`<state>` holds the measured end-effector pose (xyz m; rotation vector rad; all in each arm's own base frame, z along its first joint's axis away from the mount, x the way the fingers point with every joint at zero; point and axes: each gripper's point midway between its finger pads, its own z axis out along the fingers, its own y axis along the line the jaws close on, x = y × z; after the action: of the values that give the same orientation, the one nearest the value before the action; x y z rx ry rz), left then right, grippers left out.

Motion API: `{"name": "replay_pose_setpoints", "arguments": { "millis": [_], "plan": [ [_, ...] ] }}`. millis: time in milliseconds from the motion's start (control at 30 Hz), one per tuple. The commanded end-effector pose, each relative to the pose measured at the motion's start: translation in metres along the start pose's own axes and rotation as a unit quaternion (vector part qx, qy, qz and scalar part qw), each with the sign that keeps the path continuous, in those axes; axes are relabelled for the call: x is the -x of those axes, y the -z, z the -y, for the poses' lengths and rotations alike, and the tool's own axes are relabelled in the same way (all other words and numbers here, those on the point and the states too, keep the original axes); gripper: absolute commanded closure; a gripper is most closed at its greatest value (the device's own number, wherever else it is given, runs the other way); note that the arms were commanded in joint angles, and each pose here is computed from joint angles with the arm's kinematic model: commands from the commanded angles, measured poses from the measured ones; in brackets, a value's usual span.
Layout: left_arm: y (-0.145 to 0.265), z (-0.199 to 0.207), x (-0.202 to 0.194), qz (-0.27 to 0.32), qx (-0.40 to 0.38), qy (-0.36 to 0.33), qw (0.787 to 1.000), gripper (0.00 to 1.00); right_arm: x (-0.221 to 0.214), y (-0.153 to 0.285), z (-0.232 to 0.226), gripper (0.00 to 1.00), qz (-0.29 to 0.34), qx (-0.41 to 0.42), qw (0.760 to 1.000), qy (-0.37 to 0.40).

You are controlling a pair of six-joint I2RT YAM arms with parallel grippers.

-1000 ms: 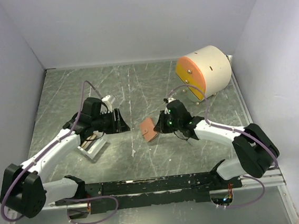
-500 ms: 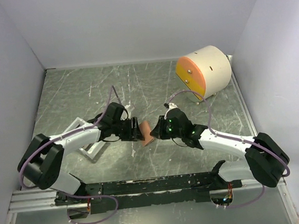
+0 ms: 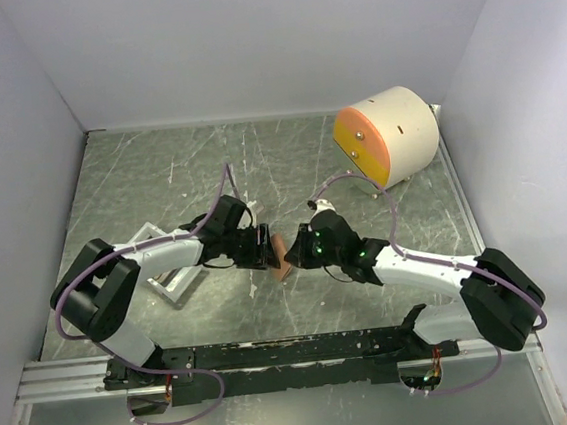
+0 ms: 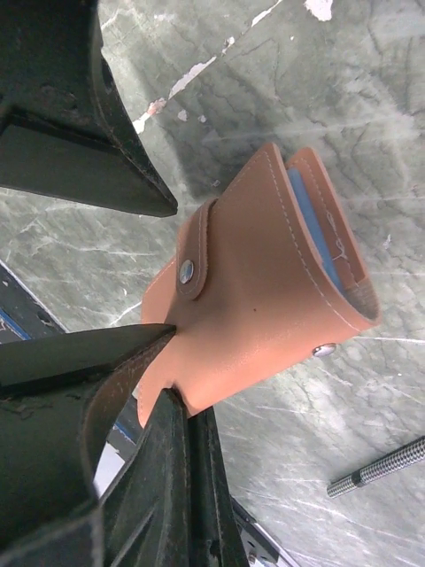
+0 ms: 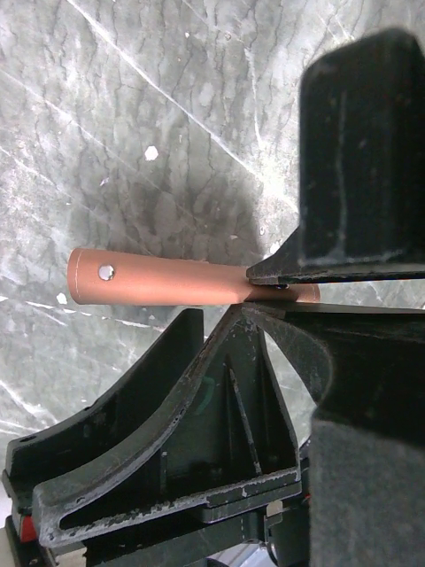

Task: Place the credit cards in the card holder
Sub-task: Open the card holder at the center of the board.

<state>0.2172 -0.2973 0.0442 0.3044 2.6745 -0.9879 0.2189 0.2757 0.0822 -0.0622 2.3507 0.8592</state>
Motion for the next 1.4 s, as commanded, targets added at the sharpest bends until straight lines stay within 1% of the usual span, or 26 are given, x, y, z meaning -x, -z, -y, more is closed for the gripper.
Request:
{"name": "replay_pose_setpoints", "arguments": {
  "millis": [0,100,267,467,600,767,867,1067,1167,1233,1367],
  "plan": [
    [0.000,0.010,0.023,0.040,-0.003,-0.028,0.999,0.37,0.002,-0.001,-0.008,0.98,0.007,0.009,1.000,0.005],
    [-0.003,0.007,0.026,0.044,0.004,-0.030,0.999,0.38,0.001,0.000,-0.009,0.98,0.006,0.011,1.000,0.007],
    [-0.008,0.004,0.024,0.039,0.005,-0.030,0.999,0.44,-0.001,0.000,-0.010,0.98,0.003,0.012,1.000,0.011],
    [-0.010,0.004,0.021,0.034,0.000,-0.033,0.999,0.54,-0.007,0.001,-0.008,0.98,0.002,0.013,1.000,0.009],
    [-0.012,0.002,0.019,0.033,0.002,-0.031,0.999,0.66,-0.007,0.002,-0.007,0.99,0.003,0.010,1.000,0.010],
    [-0.013,-0.007,0.017,0.031,0.023,-0.033,0.999,0.84,-0.005,0.005,-0.005,0.99,0.009,0.005,1.000,0.012],
    [-0.013,-0.011,0.016,0.029,0.036,-0.036,0.998,0.93,-0.003,0.007,-0.002,0.99,0.014,-0.002,1.000,0.011],
    [-0.005,-0.009,0.019,0.035,0.040,-0.041,0.998,0.93,-0.003,0.010,0.014,0.99,0.026,-0.038,0.999,0.010],
    [0.002,0.000,0.020,0.040,0.028,-0.043,0.998,0.93,-0.004,0.012,0.029,0.99,0.029,-0.073,0.997,0.012],
    [0.008,0.006,0.021,0.046,0.017,-0.045,0.998,0.93,-0.005,0.012,0.038,0.93,0.027,-0.094,0.995,0.016],
    [0.019,0.019,0.021,0.056,-0.008,-0.051,0.997,0.93,-0.001,0.018,0.047,0.79,0.027,-0.127,0.991,0.032]
  ]
}}
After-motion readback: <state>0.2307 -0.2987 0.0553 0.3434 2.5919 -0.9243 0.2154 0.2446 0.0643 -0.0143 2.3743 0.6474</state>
